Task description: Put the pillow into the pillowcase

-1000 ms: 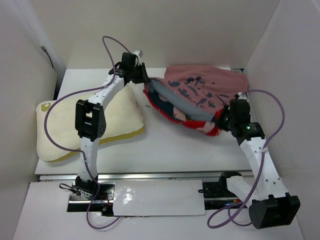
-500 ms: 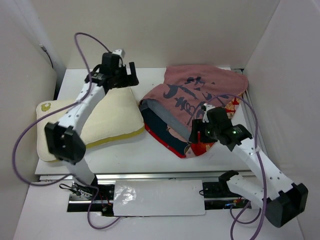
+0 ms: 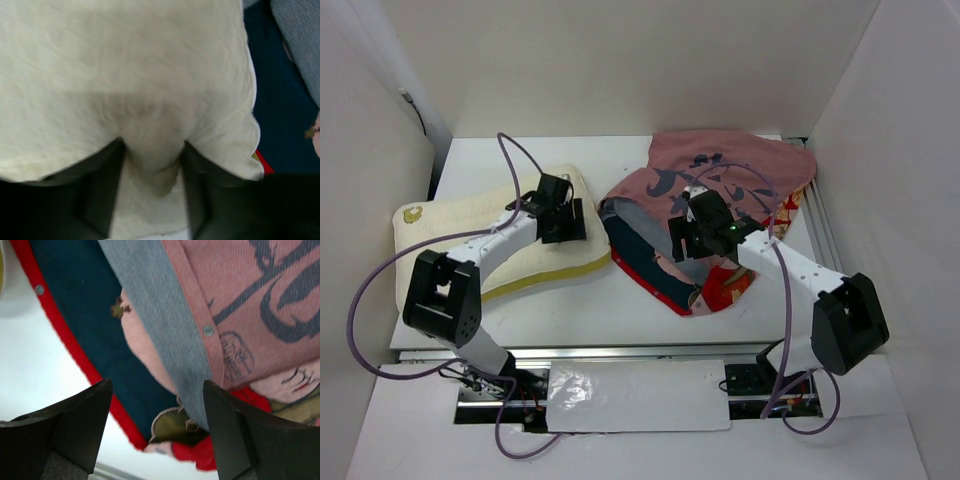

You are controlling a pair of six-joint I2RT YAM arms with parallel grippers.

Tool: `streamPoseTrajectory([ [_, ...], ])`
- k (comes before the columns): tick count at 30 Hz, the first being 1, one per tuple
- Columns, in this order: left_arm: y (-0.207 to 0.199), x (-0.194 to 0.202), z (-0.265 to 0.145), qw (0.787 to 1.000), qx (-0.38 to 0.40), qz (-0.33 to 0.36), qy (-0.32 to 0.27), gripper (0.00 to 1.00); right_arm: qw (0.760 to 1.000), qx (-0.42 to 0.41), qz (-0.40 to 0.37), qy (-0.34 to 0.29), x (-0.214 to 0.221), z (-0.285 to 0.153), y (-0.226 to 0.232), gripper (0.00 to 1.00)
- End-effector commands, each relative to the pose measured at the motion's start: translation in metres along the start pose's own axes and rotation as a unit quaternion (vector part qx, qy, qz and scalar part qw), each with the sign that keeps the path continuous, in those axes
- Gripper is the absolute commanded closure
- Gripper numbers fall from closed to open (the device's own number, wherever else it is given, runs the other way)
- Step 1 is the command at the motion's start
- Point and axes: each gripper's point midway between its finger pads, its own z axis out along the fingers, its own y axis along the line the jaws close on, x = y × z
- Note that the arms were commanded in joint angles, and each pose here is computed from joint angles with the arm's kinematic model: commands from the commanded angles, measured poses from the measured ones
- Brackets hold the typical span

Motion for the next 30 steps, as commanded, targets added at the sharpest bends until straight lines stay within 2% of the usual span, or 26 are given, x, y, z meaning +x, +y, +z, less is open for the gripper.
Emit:
streamPoseTrajectory([
  [1,-0.017,-0.009,0.024,0.999,0.032,-0.017,-0.011,0.50,0.997,-0.002,-0.035,-0.064,-0.046,0.009,0.007,0.19],
  [2,-0.014,-0.001,0.030,0.999,0.028,-0.017,-0.002,0.91,0.997,-0.005,-0.056,-0.056,-0.046,0.014,0.008,0.18],
  [3,-0.006,0.015,0.037,0.999,0.013,-0.030,0.016,1.00,0.997,-0.007,-0.068,-0.032,-0.039,0.028,0.008,0.18],
  [7,0.001,0.034,0.031,0.999,0.020,-0.035,0.012,1.00,0.996,0.023,-0.088,-0.002,-0.034,0.053,0.010,0.18],
  [8,-0.002,0.019,0.008,0.998,0.032,-0.037,-0.029,1.00,0.996,0.033,-0.088,-0.007,-0.041,0.056,0.008,0.18],
  [11,0.002,0.016,-0.027,0.995,0.043,-0.038,-0.084,1.00,0.993,0.064,-0.104,-0.005,-0.044,0.073,0.002,0.18],
  [12,0.002,0.001,-0.058,0.988,0.058,-0.043,-0.136,1.00,0.992,0.074,-0.105,0.003,-0.041,0.081,-0.001,0.18],
  [14,0.008,0.006,-0.077,0.985,0.060,-0.045,-0.157,1.00,0.991,0.081,-0.107,0.013,-0.035,0.087,-0.004,0.18],
  [15,0.011,-0.002,-0.100,0.978,0.065,-0.044,-0.192,1.00,0.991,0.085,-0.103,0.019,-0.033,0.091,-0.009,0.18],
  [17,0.014,0.000,-0.115,0.976,0.069,-0.040,-0.202,1.00,0.992,0.079,-0.098,0.022,-0.034,0.093,-0.011,0.19],
  [21,-0.013,0.005,-0.137,0.966,0.151,-0.002,-0.210,1.00,0.992,0.072,-0.094,0.029,-0.032,0.100,-0.016,0.19],
  [25,-0.028,0.014,-0.138,0.961,0.190,0.013,-0.203,1.00,0.995,0.049,-0.081,0.040,-0.029,0.107,-0.023,0.19],
  [30,-0.032,0.022,-0.141,0.957,0.205,0.021,-0.206,1.00,0.996,-0.023,-0.074,0.053,-0.018,0.110,-0.009,0.28],
])
